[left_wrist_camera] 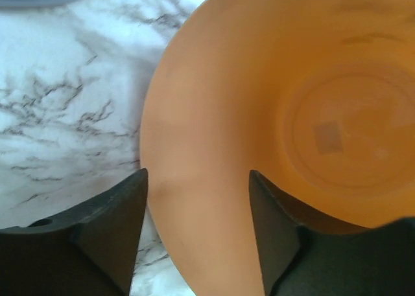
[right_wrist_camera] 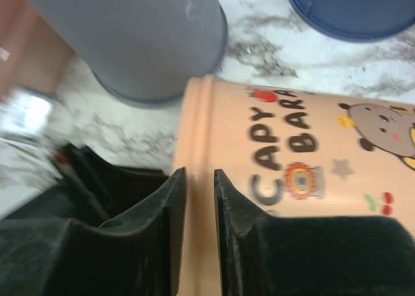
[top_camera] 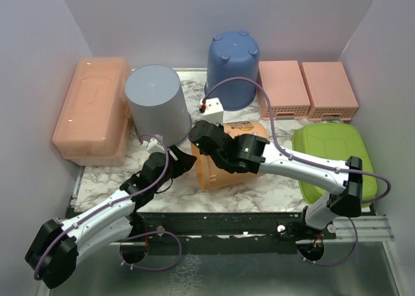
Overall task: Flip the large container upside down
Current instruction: Turn the container upside down at the center of the board.
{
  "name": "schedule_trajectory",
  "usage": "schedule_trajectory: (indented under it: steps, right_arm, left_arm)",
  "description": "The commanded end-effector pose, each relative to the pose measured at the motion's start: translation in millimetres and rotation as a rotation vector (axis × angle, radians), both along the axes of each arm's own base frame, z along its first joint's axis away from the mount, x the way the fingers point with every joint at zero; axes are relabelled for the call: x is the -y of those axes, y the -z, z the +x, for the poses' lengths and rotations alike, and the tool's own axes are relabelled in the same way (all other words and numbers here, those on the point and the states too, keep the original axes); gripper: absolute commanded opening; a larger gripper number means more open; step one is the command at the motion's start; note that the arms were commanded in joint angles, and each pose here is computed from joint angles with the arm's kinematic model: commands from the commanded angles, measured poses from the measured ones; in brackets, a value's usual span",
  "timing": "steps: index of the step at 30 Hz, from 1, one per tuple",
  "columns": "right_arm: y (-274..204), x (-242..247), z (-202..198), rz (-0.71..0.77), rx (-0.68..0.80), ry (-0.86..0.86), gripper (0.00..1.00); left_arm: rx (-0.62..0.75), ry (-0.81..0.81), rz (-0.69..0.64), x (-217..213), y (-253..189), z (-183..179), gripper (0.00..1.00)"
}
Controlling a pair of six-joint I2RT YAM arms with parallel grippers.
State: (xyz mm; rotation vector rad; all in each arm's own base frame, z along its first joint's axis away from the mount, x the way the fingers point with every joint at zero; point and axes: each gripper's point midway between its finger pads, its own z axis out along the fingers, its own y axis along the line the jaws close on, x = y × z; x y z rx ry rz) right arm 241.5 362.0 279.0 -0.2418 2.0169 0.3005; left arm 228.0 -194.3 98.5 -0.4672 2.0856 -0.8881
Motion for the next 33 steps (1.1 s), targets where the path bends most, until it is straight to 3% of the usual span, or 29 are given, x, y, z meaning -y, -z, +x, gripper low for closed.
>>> schedule_trajectory:
  steps: [1, 6, 13, 20, 29, 33]
  right_arm:
    - [72, 10, -18, -0.225, -0.131, -0.06, 0.18]
    - [85, 14, -19, -0.249, -0.148, -0.047, 0.18]
    - [104, 6, -35, -0.236, -0.217, -0.149, 0.23]
    - [78, -7, -38, -0.025, -0.214, -0.162, 0.38]
    - [28, 1, -10, 0.299, -0.257, -0.191, 0.45]
    - [4, 19, -4, 0.356, -0.209, -0.176, 0.48]
  left_arm:
    - [0.072, -0.001, 0.0, -1, -36, 5, 0.67]
    - [0.048, -0.108, 0.05, -29, -43, 1, 0.7]
    - [0.123, -0.213, 0.109, -64, -87, -4, 0.71]
    - [0.251, 0.008, 0.045, -30, -156, -13, 0.7]
    - [0.263, 0.196, -0.004, 3, -167, -25, 0.7]
    - [0.291, 0.23, -0.066, 15, -176, -24, 0.7]
